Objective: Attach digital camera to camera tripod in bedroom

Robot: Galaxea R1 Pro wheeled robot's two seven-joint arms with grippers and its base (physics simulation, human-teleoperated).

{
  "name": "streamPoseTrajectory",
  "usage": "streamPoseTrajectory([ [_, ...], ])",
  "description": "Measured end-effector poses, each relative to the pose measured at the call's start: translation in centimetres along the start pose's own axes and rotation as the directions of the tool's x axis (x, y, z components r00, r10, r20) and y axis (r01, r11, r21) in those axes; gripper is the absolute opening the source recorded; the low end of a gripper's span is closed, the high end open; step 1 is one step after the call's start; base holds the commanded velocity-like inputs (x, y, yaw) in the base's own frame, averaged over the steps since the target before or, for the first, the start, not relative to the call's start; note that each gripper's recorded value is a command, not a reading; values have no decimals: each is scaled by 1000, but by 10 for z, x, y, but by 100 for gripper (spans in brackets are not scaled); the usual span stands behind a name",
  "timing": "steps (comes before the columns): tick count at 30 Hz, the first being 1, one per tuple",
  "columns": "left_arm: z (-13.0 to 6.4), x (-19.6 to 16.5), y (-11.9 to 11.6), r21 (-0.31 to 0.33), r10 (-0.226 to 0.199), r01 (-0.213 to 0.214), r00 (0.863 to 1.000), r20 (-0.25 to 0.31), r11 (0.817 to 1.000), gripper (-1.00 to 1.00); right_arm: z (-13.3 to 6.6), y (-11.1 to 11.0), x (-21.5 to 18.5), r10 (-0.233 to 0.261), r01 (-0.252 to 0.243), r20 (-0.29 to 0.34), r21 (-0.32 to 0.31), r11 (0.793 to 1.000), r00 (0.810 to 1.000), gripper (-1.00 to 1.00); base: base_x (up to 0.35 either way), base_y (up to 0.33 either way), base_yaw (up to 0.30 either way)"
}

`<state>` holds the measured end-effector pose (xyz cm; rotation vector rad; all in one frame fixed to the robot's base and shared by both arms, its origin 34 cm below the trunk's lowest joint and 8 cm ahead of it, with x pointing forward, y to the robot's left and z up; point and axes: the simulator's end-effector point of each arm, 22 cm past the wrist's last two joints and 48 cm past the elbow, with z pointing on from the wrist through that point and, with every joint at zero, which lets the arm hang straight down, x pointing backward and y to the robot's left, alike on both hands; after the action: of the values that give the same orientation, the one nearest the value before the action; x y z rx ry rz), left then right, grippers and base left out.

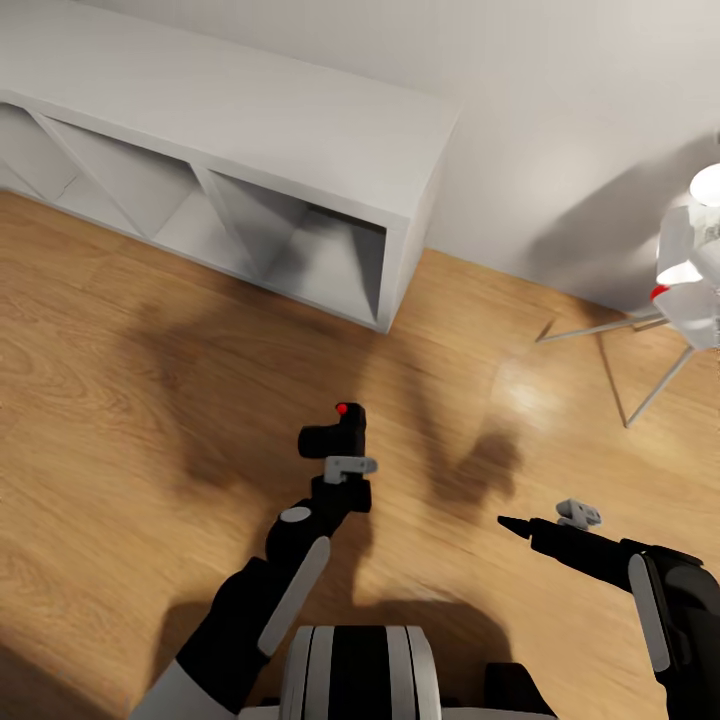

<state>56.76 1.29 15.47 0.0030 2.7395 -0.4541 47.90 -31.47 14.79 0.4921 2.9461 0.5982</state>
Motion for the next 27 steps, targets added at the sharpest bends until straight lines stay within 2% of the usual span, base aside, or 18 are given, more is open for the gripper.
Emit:
streamPoseTrajectory([
  [7,-12,-2,-6,-53,-13,13,1000,-2,999,-100,-10,9,-9,-11,11,24,-18,1000,1000,100,0,0,0],
  [10,-18,-9,-9,-53,-18,19,1000,12,998,-100,-17,12,-16,-20,20,36,-23,1000,999,100,0,0,0],
  [13,-28,-24,-21,-11,-50,51,998,39,999,-100,-24,18,-21,-25,27,51,-45,999,998,100,0,0,0],
  [14,-33,-31,-29,27,-79,77,996,46,997,-100,-27,22,-23,-25,28,57,-62,998,998,100,0,0,0],
  [17,-43,-40,-40,100,-123,118,991,49,988,-100,-34,30,-29,-27,34,72,-97,995,997,100,0,0,0],
  [20,-57,-43,-52,261,-193,183,981,15,948,-100,-48,40,-37,-34,48,91,-161,986,995,100,0,0,0],
  [22,-65,-46,-56,319,-205,192,979,10,928,-100,-53,44,-40,-38,55,99,-177,983,994,100,0,0,0],
  [23,-71,-49,-59,370,-212,196,977,5,908,-100,-56,46,-41,-41,59,103,-187,981,994,100,0,0,0],
  [26,-82,-50,-60,444,-205,183,979,2,877,-100,-62,51,-45,-46,68,113,-199,978,992,100,0,0,0],
  [27,-84,-51,-59,455,-203,180,979,2,872,-100,-63,52,-46,-47,70,117,-201,977,992,100,0,0,0],
])
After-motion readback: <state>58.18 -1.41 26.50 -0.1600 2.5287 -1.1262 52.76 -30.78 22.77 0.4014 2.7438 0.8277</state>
